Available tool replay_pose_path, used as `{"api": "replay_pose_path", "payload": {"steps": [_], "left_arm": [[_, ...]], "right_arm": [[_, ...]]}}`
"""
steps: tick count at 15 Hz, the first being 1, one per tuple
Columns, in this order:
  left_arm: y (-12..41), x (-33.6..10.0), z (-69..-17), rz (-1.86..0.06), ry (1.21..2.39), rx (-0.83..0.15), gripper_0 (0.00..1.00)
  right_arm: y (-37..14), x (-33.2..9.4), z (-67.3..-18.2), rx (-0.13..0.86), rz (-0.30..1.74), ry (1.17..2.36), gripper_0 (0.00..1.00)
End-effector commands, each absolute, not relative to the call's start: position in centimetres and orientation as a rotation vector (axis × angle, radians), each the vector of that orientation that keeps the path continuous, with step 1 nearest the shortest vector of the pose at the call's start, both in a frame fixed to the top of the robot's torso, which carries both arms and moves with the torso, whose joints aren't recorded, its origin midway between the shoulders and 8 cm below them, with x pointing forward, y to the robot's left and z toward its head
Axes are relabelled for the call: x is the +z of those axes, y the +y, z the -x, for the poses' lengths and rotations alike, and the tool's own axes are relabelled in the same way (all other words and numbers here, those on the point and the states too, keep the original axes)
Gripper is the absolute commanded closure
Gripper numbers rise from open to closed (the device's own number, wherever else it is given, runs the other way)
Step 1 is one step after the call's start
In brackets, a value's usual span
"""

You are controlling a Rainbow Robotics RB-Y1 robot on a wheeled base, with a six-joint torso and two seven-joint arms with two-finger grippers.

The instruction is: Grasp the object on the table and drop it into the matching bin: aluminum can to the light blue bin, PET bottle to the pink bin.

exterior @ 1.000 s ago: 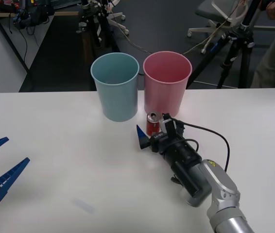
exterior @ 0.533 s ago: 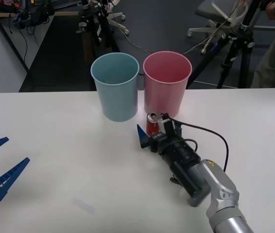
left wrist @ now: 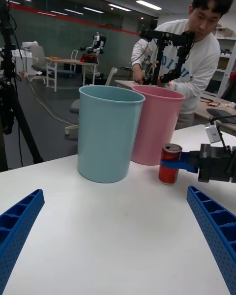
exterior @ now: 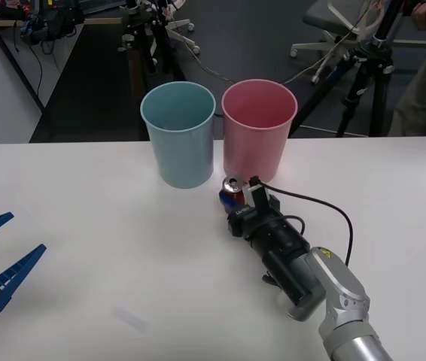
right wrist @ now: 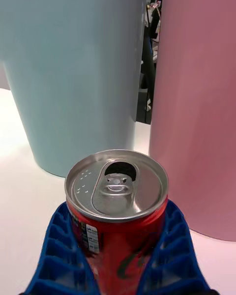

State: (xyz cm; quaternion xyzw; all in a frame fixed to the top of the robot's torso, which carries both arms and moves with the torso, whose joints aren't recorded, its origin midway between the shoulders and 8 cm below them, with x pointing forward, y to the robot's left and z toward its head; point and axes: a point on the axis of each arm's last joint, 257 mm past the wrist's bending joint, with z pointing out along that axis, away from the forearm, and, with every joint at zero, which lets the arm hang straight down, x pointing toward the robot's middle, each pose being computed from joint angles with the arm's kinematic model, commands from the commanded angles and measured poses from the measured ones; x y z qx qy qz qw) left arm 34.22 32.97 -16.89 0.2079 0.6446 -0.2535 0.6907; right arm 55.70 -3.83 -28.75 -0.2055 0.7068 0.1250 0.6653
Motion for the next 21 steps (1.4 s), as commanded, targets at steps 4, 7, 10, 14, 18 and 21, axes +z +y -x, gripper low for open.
{"api": "replay_pose_path", "payload": {"steps": [4,7,10,14,18,21], "left_arm": [[33.0,-16.9,-34.2,-0.465,1.441,-0.567,0.00],[33.0,-16.9,-34.2,-0.465,1.441,-0.567,0.00],[33.0,-16.9,-34.2,-0.465,1.441,-0.567,0.00],[33.0,-16.9,-34.2,-0.465,1.441,-0.567,0.00],[33.0,-16.9,-34.2,-0.465,1.441,-0.567,0.00],[33.0,-16.9,-34.2,-0.465,1.441,-0.567,0.00]], "right_arm": [[-3.5,-28.7,-55.6,0.293,0.466,1.594,1.00],[-3.7,-26.6,-55.5,0.296,0.452,1.553,1.00],[-4.7,-24.8,-54.3,0.282,0.444,1.516,1.00],[-4.6,-22.8,-51.0,0.365,0.427,1.486,1.00],[-4.9,-19.6,-47.5,0.399,0.424,1.445,1.00],[-4.6,-16.1,-46.5,0.421,0.417,1.393,1.00]]}}
